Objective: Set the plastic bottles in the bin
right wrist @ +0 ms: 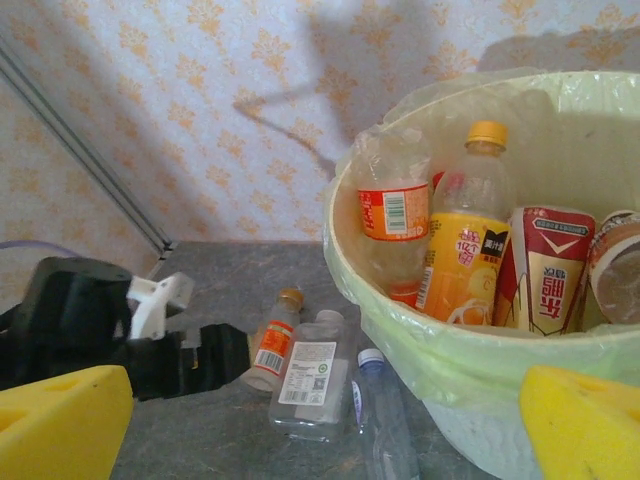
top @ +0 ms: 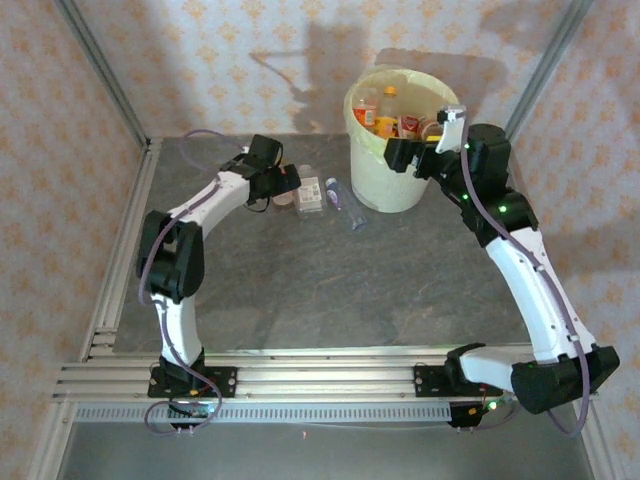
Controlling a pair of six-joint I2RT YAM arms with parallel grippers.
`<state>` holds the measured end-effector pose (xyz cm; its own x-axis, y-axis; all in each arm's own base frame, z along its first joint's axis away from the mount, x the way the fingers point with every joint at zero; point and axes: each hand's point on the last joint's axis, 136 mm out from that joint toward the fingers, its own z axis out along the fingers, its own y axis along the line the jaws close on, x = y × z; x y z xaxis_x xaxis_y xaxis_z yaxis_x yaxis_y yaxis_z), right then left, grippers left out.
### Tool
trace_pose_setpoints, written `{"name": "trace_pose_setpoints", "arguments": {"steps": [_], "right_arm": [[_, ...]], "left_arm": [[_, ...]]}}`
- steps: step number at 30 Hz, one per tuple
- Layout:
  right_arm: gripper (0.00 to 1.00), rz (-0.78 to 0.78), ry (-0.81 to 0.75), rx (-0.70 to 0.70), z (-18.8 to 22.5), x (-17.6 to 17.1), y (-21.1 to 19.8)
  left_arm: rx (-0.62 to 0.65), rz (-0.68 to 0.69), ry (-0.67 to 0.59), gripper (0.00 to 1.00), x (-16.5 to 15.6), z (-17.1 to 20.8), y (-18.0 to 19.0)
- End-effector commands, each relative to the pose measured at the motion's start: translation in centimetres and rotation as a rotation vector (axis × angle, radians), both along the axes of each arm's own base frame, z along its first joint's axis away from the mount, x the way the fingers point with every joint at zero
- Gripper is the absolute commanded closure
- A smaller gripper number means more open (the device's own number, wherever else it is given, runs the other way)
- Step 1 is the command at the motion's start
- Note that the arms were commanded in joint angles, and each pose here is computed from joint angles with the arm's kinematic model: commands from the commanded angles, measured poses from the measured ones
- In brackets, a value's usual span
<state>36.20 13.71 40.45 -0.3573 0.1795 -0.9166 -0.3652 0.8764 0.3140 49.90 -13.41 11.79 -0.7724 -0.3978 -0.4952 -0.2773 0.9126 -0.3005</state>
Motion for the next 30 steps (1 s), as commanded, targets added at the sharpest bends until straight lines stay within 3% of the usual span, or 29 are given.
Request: {"name": "trace_pose_setpoints", "arguments": {"steps": [1,7,19,30], "right_arm": [[0.01,-0.026,0.0,0.0,-0.1,-0.9,-0.7],[0.01,-0.046,0.013,0.01,-0.1,-1.1,-1.0],[0.01,-0.07,0.041,-0.002,-1.1,-1.4,-1.5],[0.01,-0.077,0.052,0.022,-1.3,-1.0,-1.4]], "left_arm": [[0.013,-0.024,0.024,0.01,1.2,-0.3,0.1],[0.033,0.0,0.056,0.09,3.6,-2.5,0.7],[0.113,-0.048,0.151,0.33,2.7,-6.9,1.6],[0.157,-0.071,0.25,0.31,1.8,-10.6,2.1]]}}
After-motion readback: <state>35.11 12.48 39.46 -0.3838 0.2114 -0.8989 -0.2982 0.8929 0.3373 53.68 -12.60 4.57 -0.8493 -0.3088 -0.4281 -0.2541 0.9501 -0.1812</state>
